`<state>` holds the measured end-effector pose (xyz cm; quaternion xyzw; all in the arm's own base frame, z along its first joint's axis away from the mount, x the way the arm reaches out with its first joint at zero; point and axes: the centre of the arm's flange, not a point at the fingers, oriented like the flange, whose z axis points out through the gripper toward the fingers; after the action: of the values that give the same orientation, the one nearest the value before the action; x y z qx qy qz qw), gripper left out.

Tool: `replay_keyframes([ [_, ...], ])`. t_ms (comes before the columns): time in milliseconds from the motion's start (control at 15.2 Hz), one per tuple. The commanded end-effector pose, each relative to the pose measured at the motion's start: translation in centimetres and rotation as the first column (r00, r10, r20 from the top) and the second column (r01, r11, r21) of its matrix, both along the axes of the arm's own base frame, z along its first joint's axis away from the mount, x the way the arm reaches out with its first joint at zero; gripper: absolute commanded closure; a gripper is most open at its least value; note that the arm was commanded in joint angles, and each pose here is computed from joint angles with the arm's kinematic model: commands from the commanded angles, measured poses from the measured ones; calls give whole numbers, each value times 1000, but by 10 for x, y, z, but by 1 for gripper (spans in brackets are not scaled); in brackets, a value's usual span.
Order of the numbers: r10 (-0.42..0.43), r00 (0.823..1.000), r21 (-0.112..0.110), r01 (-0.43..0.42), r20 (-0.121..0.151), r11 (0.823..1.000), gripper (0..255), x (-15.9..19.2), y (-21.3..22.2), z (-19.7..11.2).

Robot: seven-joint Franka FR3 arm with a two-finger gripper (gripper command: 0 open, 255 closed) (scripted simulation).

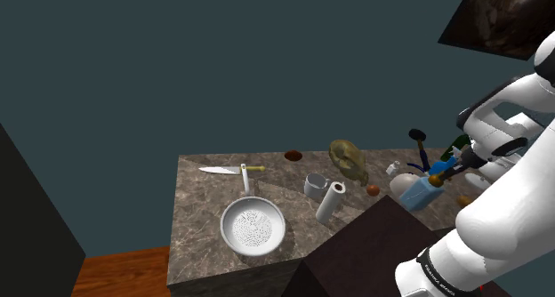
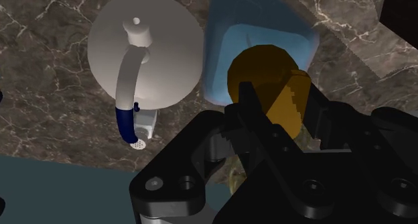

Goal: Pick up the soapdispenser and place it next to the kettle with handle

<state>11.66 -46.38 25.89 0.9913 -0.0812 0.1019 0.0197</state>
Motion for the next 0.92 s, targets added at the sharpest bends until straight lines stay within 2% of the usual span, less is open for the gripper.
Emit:
replay_keyframes([
  [0,-1,1000,-1,1,1,1000,255,-1,0,-12],
  [528,-1,1000,-1,1,1,1000,255,-1,0,-54],
  [858,-1,1000,-1,1,1,1000,255,-1,0,-54],
])
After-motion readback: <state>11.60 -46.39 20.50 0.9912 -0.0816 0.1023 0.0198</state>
